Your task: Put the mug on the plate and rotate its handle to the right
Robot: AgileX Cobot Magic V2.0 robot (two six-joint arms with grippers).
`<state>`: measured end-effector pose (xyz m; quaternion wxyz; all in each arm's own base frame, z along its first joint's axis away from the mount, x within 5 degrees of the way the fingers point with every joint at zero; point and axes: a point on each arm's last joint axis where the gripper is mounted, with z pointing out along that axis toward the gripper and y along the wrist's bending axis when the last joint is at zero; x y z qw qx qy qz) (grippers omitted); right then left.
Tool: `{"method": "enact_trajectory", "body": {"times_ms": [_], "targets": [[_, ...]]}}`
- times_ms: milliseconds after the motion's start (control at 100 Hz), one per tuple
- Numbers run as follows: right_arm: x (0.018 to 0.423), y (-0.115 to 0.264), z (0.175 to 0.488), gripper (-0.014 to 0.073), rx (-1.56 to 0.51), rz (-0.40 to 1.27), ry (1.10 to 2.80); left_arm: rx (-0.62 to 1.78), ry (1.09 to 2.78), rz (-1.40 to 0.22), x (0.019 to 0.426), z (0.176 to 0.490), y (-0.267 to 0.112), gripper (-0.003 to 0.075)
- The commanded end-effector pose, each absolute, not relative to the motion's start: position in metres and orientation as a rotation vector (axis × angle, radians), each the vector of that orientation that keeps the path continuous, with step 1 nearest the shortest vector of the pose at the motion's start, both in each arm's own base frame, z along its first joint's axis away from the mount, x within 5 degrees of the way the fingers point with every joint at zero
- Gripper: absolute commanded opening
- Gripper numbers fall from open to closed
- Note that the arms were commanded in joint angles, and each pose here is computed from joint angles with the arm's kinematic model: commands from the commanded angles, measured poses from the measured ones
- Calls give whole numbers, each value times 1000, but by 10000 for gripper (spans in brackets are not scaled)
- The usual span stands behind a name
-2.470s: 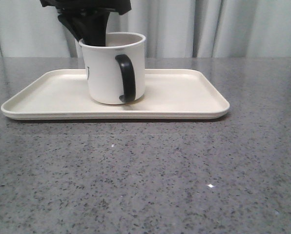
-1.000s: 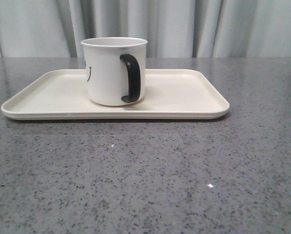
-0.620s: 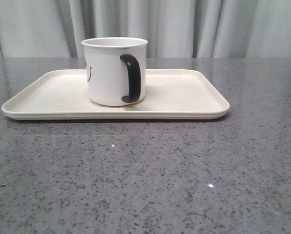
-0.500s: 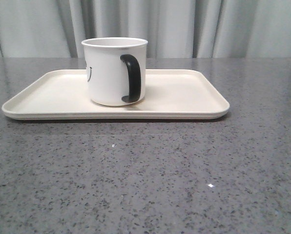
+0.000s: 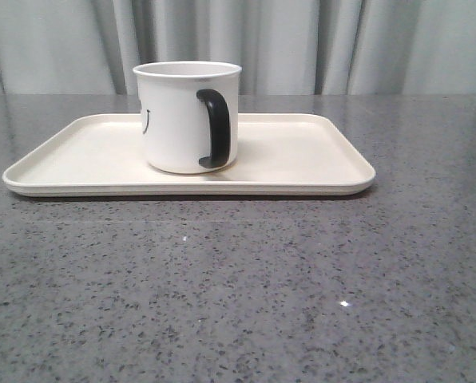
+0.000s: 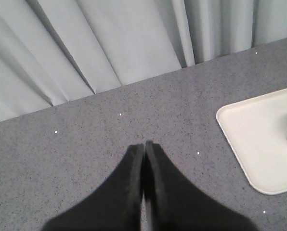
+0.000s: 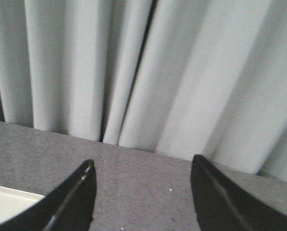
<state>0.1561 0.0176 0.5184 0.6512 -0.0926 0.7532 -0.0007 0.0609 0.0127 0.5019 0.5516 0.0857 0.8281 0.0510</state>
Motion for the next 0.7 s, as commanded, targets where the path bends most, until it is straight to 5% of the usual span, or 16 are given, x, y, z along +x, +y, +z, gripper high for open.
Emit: {"method": "enact_trajectory", "body": {"times_ms": [0, 320, 690], "targets": [[160, 27, 540, 446, -262, 50, 1586, 188, 1926, 122, 64, 504, 12, -20], [212, 89, 536, 446, -547, 273, 1668, 199, 1945, 127, 66, 499, 10, -20], [271, 162, 470, 446, -774, 403, 1909, 205, 1951, 103, 66, 498, 9, -20]]}}
